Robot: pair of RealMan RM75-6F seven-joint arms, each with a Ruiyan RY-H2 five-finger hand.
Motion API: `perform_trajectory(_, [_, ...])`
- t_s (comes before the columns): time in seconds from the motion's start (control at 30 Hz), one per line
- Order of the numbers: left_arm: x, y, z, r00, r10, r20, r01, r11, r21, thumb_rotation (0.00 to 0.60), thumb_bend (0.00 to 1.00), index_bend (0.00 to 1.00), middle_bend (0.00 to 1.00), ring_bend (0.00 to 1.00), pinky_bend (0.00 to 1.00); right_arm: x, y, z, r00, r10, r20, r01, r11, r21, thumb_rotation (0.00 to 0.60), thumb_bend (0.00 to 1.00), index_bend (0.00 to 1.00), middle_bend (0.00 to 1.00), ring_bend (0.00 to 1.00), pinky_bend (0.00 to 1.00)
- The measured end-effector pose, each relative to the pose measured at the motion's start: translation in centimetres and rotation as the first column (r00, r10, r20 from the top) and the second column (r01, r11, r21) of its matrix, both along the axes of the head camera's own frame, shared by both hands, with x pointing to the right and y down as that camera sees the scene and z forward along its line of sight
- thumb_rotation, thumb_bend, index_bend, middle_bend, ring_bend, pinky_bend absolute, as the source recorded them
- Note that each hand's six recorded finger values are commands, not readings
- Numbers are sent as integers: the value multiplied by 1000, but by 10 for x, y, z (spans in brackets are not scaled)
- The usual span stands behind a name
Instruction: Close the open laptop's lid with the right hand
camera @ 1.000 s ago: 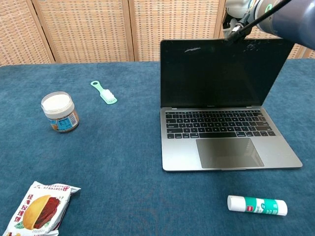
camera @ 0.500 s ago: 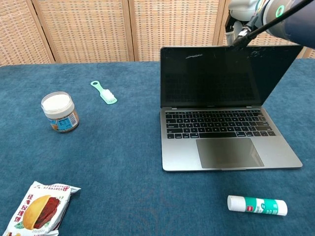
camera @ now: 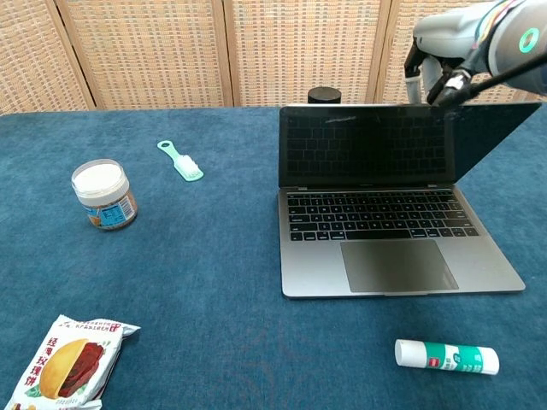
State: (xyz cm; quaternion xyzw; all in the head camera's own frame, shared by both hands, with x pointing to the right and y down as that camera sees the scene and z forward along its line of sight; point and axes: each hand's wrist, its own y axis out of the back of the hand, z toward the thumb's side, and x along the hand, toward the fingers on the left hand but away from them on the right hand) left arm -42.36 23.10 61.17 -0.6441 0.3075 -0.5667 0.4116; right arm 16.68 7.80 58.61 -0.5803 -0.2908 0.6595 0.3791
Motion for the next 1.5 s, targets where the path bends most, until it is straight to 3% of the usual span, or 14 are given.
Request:
perform_trajectory(0.7, [0, 1, -1, 1000, 2, 2, -2, 1000, 4, 600, 0, 0, 0, 0, 0, 28, 46, 37, 998, 40, 46, -35, 993, -110, 600, 1000, 494, 505, 192, 188])
perform_trajectory(1.5, [2, 1, -7, 1000, 8, -8, -8, 1000, 20, 600, 0, 0, 0, 0, 0, 58, 78, 77, 993, 107, 54, -93, 972, -216, 600, 1000, 494, 505, 192, 190])
